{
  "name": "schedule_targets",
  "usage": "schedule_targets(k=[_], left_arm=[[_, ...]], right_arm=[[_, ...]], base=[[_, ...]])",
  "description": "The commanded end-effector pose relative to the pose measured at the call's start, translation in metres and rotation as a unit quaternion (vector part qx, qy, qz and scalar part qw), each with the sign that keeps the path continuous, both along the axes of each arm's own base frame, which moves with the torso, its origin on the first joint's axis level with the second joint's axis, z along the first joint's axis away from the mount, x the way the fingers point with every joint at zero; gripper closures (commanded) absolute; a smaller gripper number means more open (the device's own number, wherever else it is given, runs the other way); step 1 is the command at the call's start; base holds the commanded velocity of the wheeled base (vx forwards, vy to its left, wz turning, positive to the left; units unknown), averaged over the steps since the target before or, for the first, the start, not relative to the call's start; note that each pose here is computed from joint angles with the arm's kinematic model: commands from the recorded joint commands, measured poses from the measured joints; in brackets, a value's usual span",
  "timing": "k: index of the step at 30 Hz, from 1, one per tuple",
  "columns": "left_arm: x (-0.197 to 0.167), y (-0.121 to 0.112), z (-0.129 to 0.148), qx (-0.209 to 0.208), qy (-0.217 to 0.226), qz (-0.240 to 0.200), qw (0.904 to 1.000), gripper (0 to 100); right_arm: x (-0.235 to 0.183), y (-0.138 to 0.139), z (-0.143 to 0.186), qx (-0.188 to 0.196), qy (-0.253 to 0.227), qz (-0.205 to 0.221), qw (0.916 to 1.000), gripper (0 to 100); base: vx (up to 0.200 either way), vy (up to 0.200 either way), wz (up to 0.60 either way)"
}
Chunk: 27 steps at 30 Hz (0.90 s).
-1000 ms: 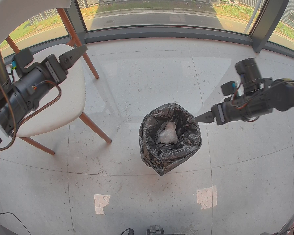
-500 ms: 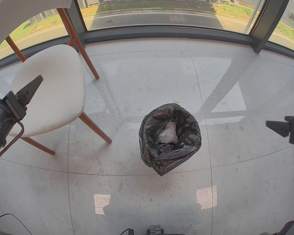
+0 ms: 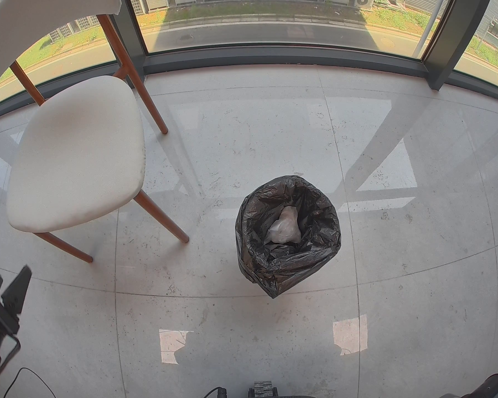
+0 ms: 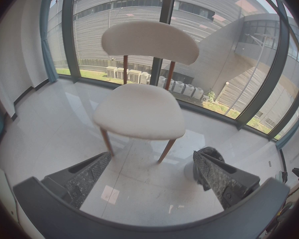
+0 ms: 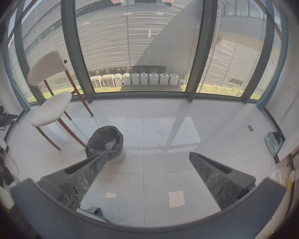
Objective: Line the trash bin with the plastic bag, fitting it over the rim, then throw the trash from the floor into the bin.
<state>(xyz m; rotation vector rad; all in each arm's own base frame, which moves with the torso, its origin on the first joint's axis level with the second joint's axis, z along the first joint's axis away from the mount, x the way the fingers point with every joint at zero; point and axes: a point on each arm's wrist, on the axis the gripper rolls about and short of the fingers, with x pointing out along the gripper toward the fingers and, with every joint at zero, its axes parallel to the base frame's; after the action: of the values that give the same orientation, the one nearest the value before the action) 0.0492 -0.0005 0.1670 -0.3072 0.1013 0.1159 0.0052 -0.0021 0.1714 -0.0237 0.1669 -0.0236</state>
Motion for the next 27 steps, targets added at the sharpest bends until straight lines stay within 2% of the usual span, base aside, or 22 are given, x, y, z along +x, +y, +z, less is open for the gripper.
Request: schedule_targets(k=[1,3,4,6,10,12,13,14,20,27], left_arm=[[-0.0706,0.0033,-0.0773,-0.014,-0.003,0.059,0.9982,0],[-0.0699,0.0026,-0.0783,-0.01,-0.003,0.041,0.9991,0],[-0.0694,0.0013,-0.0791,0.003,-0.001,0.009,0.9999,0],[-0.0692,0.0004,-0.0796,0.029,0.002,-0.013,0.9995,0],[-0.0687,-0.0003,-0.081,0.091,0.008,-0.038,0.9951,0],[-0.0684,-0.001,-0.0825,0.107,0.009,-0.056,0.9926,0],[-0.0683,-0.0015,-0.0828,0.112,0.009,-0.066,0.9915,0],[-0.068,-0.0019,-0.0829,0.119,0.005,-0.076,0.99,0],[-0.0671,-0.0042,-0.083,0.123,-0.012,-0.128,0.984,0],[-0.0663,-0.0042,-0.0831,0.112,-0.021,-0.127,0.9853,0]], right_arm=[[-0.0283,-0.0001,-0.0913,-0.031,-0.1,-0.037,0.9938,0],[-0.0281,-0.0001,-0.0913,-0.028,-0.103,-0.037,0.9936,0],[-0.0282,0.0001,-0.0914,0.003,-0.106,-0.034,0.9938,0],[-0.0281,0.0,-0.0912,0.03,-0.107,-0.039,0.993,0],[-0.028,0.0006,-0.092,0.014,-0.1,-0.027,0.9945,0],[-0.0279,0.0028,-0.0945,-0.012,-0.087,0.027,0.9958,0],[-0.0278,0.0035,-0.0951,-0.02,-0.083,0.041,0.9955,0],[-0.0279,0.0033,-0.0953,-0.017,-0.083,0.037,0.9957,0],[-0.0278,0.0008,-0.0959,0.015,-0.082,-0.02,0.9963,0],[-0.0277,0.001,-0.0961,0.014,-0.08,-0.018,0.9965,0]], base=[[0.0,0.0,0.0],[0.0,0.0,0.0],[0.0,0.0,0.0],[0.0,0.0,0.0],[0.0,0.0,0.0],[0.0,0.0,0.0],[0.0,0.0,0.0],[0.0,0.0,0.0],[0.0,0.0,0.0],[0.0,0.0,0.0]])
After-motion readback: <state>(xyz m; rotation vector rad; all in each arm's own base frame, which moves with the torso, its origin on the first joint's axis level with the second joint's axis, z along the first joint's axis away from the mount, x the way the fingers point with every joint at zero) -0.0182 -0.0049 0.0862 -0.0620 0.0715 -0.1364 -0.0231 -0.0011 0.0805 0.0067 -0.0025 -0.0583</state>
